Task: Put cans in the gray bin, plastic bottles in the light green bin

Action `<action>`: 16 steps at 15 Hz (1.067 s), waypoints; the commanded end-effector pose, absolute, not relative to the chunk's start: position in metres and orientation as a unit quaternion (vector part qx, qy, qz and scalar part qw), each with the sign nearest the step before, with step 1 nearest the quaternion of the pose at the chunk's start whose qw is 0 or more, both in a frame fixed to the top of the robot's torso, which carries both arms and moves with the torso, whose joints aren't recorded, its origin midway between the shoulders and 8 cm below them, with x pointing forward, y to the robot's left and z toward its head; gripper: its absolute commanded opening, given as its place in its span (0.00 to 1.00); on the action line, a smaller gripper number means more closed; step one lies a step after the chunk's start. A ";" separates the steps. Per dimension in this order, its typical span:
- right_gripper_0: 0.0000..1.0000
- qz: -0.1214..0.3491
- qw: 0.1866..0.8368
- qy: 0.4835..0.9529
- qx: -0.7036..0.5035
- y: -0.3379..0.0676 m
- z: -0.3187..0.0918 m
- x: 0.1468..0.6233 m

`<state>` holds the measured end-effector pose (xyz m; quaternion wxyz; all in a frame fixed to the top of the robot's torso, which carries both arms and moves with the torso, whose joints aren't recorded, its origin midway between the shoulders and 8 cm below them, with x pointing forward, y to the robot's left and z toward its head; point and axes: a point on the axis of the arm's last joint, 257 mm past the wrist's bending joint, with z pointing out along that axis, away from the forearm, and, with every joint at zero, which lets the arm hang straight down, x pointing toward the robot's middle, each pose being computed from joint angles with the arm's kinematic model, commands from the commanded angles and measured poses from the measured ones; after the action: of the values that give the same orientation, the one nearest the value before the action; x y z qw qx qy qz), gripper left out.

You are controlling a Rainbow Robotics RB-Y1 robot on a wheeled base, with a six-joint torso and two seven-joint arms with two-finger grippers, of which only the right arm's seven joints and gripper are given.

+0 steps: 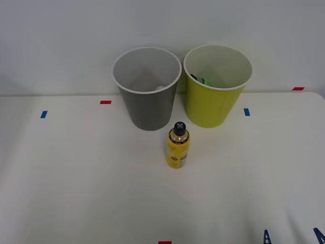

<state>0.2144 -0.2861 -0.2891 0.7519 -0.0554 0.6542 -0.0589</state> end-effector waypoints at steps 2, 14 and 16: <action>1.00 -0.059 0.752 0.654 -0.055 -0.286 -0.289 0.214; 1.00 0.028 0.782 0.614 -0.101 -0.242 -0.280 0.207; 1.00 0.044 0.781 0.611 -0.117 -0.231 -0.280 0.207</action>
<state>0.2067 -0.2368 -0.2804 0.7812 -0.1095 0.6135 0.0365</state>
